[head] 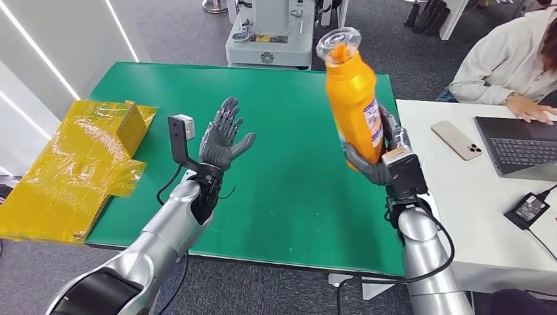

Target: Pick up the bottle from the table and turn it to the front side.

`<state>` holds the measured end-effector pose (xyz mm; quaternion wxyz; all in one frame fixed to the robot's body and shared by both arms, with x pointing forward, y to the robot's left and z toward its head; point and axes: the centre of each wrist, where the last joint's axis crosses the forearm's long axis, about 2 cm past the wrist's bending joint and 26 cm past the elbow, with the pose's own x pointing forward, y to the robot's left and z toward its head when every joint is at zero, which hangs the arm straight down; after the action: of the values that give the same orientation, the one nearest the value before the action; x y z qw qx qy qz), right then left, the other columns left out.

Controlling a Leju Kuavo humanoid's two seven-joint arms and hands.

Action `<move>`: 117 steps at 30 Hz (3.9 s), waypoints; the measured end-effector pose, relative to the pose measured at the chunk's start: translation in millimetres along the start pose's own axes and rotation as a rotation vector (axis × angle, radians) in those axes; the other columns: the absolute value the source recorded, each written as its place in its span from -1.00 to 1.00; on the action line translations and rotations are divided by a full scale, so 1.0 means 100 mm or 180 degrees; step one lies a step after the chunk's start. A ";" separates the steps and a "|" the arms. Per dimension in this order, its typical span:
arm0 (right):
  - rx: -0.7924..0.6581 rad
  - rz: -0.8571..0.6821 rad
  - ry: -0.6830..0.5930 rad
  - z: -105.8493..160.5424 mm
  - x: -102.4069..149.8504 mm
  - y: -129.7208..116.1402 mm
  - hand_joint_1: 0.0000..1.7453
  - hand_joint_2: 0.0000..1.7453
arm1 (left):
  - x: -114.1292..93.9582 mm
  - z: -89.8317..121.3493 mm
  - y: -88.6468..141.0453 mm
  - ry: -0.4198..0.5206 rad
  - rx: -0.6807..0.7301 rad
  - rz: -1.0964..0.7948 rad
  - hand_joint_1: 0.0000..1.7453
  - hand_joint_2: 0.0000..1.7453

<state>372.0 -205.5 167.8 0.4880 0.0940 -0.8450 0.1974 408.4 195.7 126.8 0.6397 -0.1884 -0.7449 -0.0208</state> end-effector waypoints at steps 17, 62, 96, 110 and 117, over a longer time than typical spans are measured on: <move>0.0349 0.0035 0.0351 -0.09 -0.25 0.27 1.00 1.00 | 0.03 -0.01 -0.20 -0.0201 -0.0269 0.0040 -1.00 1.00; 0.1123 0.0475 0.0938 -0.19 -0.45 0.78 1.00 1.00 | 0.16 -0.17 -0.65 -0.0191 -0.0778 -0.0054 -1.00 1.00; 0.1058 0.0681 0.0992 -0.12 -0.52 0.65 1.00 1.00 | 0.13 -0.29 -0.54 0.0354 -0.0897 -0.0541 1.00 1.00; 0.1061 0.0668 0.0958 -0.13 -0.53 0.62 0.25 1.00 | 0.11 -0.28 -0.53 0.0305 -0.0908 -0.0463 1.00 1.00; 0.0991 0.0505 0.0839 -0.11 -0.54 0.61 -1.00 1.00 | 0.10 -0.26 -0.52 0.0150 -0.0886 -0.0529 1.00 1.00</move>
<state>386.1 -147.5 111.1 0.5567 0.0748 -0.7380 0.3739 416.5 143.3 152.3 0.6208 -0.2124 -0.7326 -0.1810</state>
